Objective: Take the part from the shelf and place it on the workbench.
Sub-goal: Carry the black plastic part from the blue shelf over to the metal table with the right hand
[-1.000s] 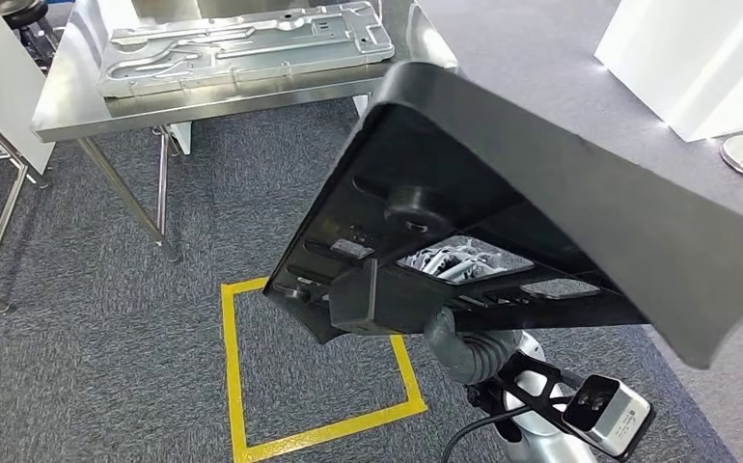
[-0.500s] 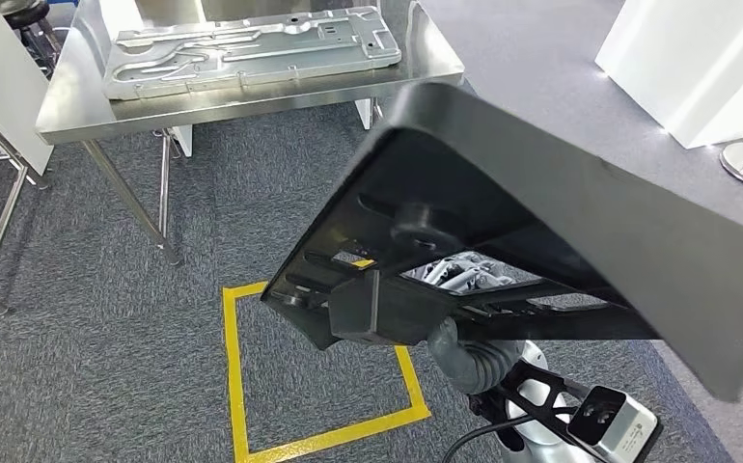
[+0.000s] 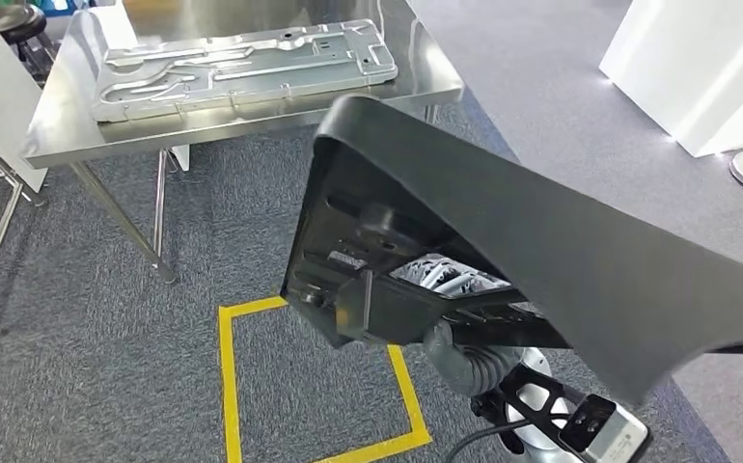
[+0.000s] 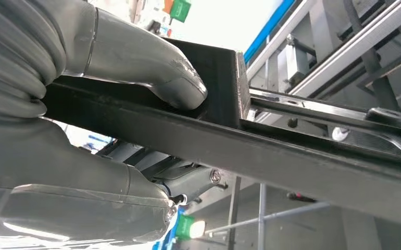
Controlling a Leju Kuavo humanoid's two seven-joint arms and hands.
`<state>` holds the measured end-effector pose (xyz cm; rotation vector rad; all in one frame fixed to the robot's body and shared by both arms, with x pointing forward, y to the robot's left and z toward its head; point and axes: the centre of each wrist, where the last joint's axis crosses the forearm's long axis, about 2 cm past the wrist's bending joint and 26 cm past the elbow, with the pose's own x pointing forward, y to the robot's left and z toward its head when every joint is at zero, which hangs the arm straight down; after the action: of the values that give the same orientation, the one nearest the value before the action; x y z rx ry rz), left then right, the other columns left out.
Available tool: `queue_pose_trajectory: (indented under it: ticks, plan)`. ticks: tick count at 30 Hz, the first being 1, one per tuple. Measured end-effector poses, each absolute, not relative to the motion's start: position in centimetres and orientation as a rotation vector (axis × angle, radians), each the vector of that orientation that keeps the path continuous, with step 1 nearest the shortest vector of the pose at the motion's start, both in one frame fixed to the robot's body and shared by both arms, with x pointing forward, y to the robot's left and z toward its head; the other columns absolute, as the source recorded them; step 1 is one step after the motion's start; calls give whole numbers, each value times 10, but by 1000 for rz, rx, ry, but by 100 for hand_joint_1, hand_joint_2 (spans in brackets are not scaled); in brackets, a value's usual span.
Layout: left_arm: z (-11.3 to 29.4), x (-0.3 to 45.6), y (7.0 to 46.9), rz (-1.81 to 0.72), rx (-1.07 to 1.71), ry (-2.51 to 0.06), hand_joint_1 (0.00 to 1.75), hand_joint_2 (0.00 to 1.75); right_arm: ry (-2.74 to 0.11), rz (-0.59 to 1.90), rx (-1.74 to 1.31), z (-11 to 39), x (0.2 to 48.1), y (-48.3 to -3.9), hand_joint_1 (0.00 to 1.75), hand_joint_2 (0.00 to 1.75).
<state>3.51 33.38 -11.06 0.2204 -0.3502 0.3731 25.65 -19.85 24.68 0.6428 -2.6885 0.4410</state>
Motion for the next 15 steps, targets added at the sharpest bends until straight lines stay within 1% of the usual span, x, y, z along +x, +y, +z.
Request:
queue_pose_trajectory:
  ticks: [15]
  plan:
    - [-111, 36, 333, 362, 217, -352, 0, 175, -2685, 417, 661, 247, 258, -200, 175, 175]
